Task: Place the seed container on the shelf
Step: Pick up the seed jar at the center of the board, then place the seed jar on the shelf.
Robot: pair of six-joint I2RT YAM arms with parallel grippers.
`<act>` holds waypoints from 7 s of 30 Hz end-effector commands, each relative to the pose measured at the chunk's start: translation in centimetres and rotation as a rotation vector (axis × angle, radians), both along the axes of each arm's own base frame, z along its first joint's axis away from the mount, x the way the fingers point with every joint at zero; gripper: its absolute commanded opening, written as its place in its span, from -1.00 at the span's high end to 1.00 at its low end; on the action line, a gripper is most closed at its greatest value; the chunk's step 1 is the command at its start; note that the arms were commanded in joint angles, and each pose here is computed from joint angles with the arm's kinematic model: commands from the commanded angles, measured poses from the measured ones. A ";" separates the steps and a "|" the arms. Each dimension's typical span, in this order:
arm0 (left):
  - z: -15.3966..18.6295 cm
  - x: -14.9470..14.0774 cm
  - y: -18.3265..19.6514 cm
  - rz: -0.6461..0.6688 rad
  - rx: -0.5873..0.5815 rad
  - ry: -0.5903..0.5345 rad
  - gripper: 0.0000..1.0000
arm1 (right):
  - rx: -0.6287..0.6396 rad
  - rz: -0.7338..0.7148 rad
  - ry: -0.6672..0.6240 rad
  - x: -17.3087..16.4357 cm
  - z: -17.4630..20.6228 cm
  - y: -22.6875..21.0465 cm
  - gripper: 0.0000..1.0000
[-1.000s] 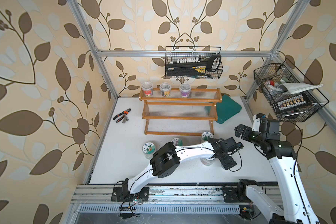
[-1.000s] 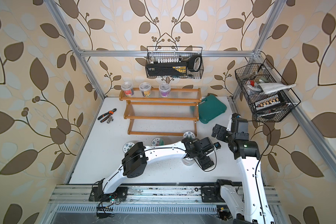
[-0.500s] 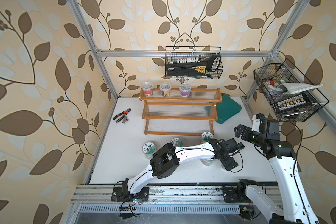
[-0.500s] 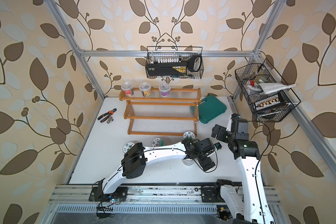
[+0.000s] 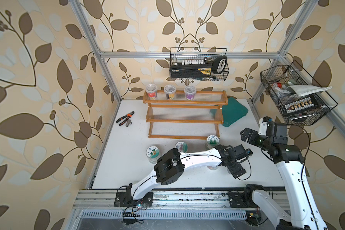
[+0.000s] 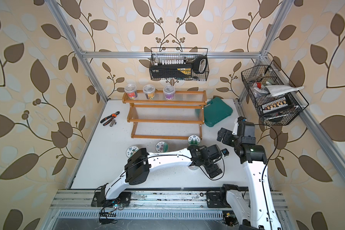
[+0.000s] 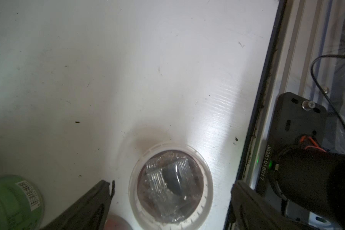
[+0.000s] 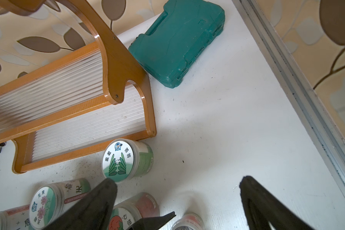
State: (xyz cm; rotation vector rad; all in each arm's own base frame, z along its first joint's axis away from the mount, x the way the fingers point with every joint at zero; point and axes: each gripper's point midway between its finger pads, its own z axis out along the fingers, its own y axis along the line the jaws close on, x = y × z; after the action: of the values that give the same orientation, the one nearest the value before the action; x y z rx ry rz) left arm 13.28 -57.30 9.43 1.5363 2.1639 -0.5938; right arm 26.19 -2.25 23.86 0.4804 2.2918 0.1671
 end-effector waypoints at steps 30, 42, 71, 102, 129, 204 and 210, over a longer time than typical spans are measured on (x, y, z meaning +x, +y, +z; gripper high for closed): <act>-0.8 0.4 -0.6 0.037 0.027 0.014 -0.86 | 0.013 0.012 0.000 -0.1 -0.4 0.2 -0.98; 2.6 0.2 0.0 0.052 -0.021 0.017 -0.15 | 0.022 0.022 -0.008 0.0 -0.3 0.4 -0.98; 19.3 6.3 20.4 0.673 -0.155 0.119 -0.09 | 0.275 0.453 -0.432 0.1 7.4 8.8 -0.97; 24.7 5.3 27.1 0.777 -0.323 0.242 -0.12 | -0.054 1.141 -0.877 -7.3 8.4 30.6 -0.93; 25.1 4.9 26.0 0.743 -0.362 0.280 -0.12 | -0.109 1.038 -0.862 -5.2 6.8 30.8 -0.56; 28.7 3.9 38.6 0.928 -0.541 -0.014 -0.97 | 0.018 0.464 -1.053 18.4 15.2 17.6 -0.02; 28.7 3.9 38.6 0.926 -0.538 -0.018 -0.97 | -0.008 0.470 -1.000 19.5 13.6 17.8 -0.02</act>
State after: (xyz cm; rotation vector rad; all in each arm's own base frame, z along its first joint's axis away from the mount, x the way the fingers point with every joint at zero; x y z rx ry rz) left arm 16.87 -19.30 37.33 0.2336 2.1766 -0.7244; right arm 45.32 15.39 36.25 -0.1345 1.3886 0.5148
